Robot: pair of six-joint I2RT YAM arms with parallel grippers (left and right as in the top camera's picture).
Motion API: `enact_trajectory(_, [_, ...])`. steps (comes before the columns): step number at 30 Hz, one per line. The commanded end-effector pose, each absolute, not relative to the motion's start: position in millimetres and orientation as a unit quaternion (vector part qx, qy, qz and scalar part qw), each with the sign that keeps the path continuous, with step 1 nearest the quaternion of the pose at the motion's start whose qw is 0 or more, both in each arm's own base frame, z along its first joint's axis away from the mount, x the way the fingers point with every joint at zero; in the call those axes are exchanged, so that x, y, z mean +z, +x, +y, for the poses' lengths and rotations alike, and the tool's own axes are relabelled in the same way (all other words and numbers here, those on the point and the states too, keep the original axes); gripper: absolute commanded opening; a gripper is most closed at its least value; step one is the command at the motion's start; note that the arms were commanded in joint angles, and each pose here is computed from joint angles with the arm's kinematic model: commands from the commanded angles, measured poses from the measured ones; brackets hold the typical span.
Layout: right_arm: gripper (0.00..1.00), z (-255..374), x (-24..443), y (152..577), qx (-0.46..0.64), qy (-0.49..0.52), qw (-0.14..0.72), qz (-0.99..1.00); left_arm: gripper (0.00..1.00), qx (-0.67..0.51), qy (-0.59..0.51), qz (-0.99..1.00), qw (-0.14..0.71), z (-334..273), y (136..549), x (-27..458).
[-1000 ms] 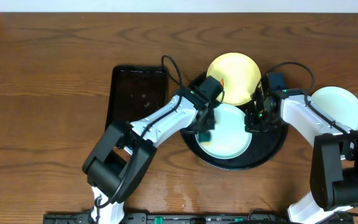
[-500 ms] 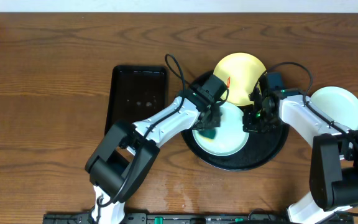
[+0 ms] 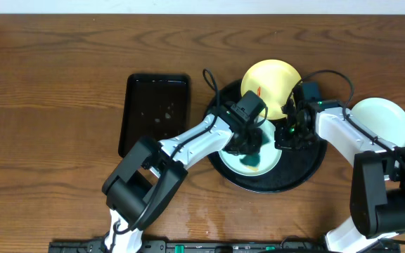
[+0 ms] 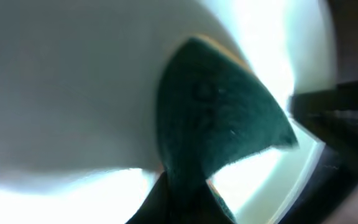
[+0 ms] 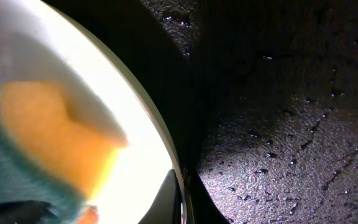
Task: Clean dirty plates on tray and stack at the side
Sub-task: 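Scrub the second mint plate with the sponge held in the left gripper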
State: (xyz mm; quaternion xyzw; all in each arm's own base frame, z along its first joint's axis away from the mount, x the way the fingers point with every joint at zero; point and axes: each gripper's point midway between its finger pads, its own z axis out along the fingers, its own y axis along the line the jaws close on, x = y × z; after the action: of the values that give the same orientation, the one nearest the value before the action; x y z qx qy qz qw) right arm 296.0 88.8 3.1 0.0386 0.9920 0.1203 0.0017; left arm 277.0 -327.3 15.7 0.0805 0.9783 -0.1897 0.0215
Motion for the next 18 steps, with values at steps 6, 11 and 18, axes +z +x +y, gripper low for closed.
enact_trajectory(6, [0.01,79.7,0.4,298.3,0.095,0.046,0.005,0.994,0.08,0.116,0.043,0.986,0.116,-196.5,320.6,0.4])
enact_trajectory(11, [0.01,79.9,0.5,299.2,0.096,0.046,0.007,0.994,0.08,0.088,0.011,0.987,0.13,-207.2,327.1,0.2])
enact_trajectory(18, [0.01,79.9,0.5,299.6,0.096,0.044,0.008,0.994,0.09,-0.147,-0.005,0.984,0.099,-298.1,330.6,4.7])
